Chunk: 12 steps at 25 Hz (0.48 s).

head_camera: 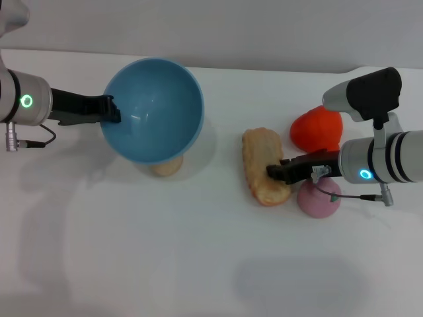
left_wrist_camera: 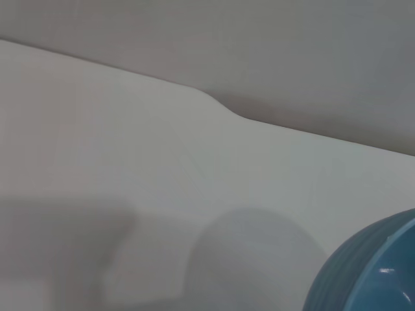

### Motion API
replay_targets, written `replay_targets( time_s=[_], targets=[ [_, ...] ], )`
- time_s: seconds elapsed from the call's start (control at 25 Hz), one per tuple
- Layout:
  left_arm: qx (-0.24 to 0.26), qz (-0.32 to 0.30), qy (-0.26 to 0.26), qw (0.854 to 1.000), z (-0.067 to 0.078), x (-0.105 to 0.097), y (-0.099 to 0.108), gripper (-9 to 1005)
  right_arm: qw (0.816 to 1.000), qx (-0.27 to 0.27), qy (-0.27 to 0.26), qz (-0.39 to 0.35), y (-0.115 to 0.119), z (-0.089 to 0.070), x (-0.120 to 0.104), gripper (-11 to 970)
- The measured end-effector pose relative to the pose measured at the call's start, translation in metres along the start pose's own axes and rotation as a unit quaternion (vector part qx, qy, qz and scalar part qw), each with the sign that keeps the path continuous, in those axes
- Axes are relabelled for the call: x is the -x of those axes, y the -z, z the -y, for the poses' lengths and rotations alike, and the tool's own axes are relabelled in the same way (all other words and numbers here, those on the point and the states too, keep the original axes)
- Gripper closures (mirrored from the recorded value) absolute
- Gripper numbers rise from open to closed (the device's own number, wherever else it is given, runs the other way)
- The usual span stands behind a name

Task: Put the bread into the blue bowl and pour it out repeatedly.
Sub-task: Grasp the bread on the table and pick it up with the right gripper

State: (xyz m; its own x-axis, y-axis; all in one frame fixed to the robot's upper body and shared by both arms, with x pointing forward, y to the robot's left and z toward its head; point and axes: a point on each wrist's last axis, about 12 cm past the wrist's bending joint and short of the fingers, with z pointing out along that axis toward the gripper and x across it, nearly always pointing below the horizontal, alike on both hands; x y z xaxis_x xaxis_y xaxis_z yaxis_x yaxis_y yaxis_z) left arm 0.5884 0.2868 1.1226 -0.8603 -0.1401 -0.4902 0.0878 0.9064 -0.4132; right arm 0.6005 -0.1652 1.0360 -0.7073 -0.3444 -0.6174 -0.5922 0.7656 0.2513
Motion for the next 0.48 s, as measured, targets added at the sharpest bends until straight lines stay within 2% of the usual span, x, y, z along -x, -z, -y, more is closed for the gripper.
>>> replay_targets(
  time_s=[0.24, 0.48],
  targets=[
    [-0.007, -0.014, -0.008, 1.000, 0.007, 0.003, -0.006, 977, 1.000, 0.006, 0.015, 0.020, 0.010, 0.004, 0.001, 690],
    [-0.017, -0.034, -0.029, 0.999, 0.022, 0.009, -0.013, 977, 0.997, 0.021, 0.016, 0.077, 0.041, 0.021, 0.003, 733]
  ],
)
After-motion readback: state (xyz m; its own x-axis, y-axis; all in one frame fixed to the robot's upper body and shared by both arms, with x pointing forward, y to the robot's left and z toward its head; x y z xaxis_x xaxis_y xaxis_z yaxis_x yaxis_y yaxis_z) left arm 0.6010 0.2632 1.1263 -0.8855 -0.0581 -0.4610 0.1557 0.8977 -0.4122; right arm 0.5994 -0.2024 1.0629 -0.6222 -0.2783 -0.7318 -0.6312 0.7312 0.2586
